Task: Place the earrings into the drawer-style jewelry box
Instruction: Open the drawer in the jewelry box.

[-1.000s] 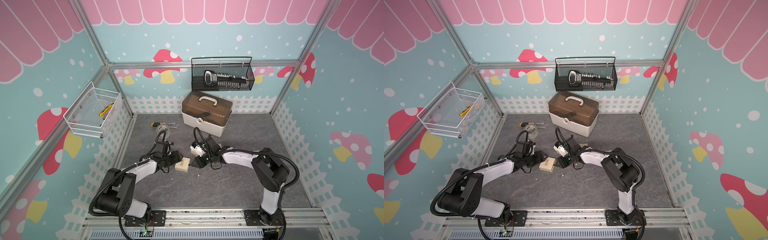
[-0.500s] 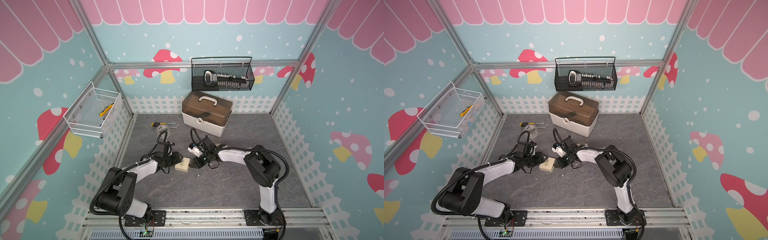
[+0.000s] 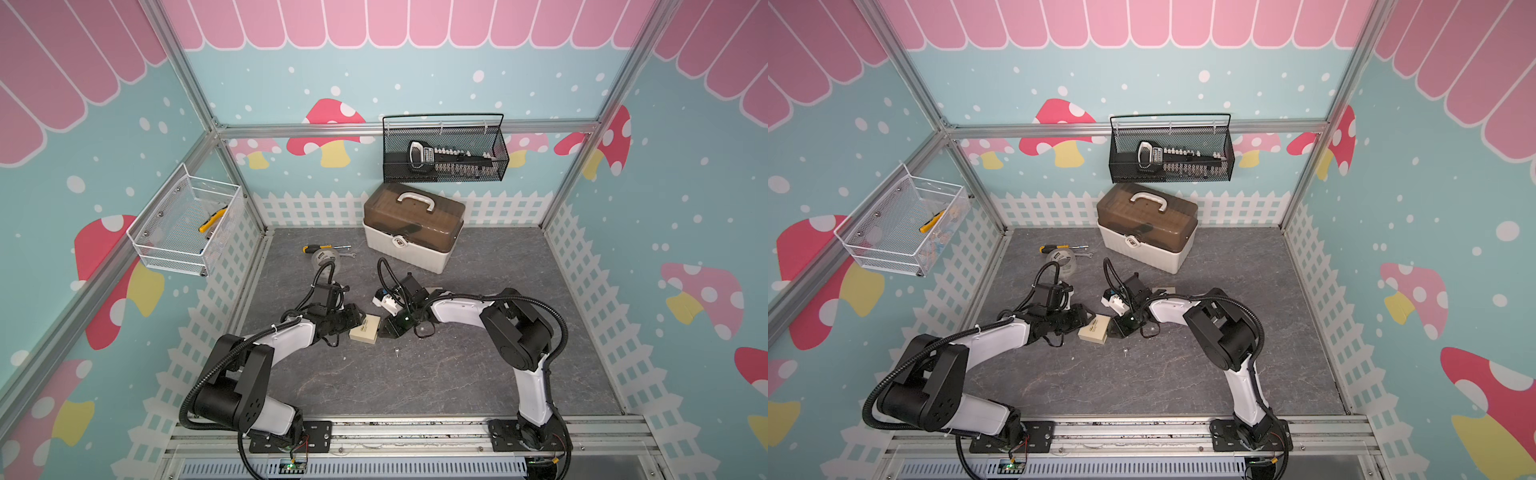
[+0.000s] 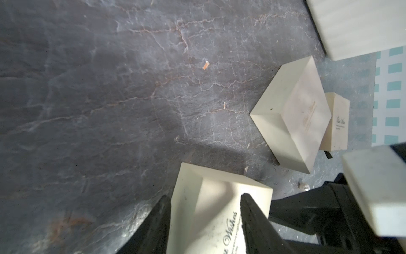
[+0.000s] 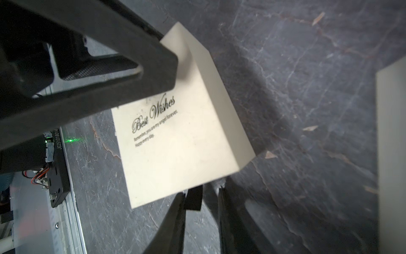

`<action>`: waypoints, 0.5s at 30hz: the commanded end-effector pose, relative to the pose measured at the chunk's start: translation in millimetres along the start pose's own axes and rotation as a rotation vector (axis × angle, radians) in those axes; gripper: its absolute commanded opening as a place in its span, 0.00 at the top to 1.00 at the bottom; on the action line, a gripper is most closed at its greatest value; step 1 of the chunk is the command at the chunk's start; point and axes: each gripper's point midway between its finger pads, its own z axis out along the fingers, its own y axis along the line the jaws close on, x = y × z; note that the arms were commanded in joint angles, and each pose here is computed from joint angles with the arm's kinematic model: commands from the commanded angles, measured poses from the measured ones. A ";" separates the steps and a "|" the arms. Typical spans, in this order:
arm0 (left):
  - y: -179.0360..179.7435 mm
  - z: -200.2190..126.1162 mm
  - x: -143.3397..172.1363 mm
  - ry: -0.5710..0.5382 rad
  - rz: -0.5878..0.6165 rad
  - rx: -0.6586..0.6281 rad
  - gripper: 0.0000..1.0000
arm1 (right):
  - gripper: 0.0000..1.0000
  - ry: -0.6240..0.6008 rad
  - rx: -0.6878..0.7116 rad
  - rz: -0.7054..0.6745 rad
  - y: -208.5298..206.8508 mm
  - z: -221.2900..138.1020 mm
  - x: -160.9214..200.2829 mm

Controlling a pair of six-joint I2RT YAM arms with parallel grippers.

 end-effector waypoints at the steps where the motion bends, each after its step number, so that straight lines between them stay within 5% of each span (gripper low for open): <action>1: 0.8 4.2 8.0 0.031 0.008 0.002 0.48 | 0.74 0.010 -0.025 -0.021 5.9 4.4 -3.3; 15: 5.4 3.4 10.2 0.031 -0.008 -0.017 0.48 | 0.79 0.011 -0.051 -0.024 10.0 10.6 -8.6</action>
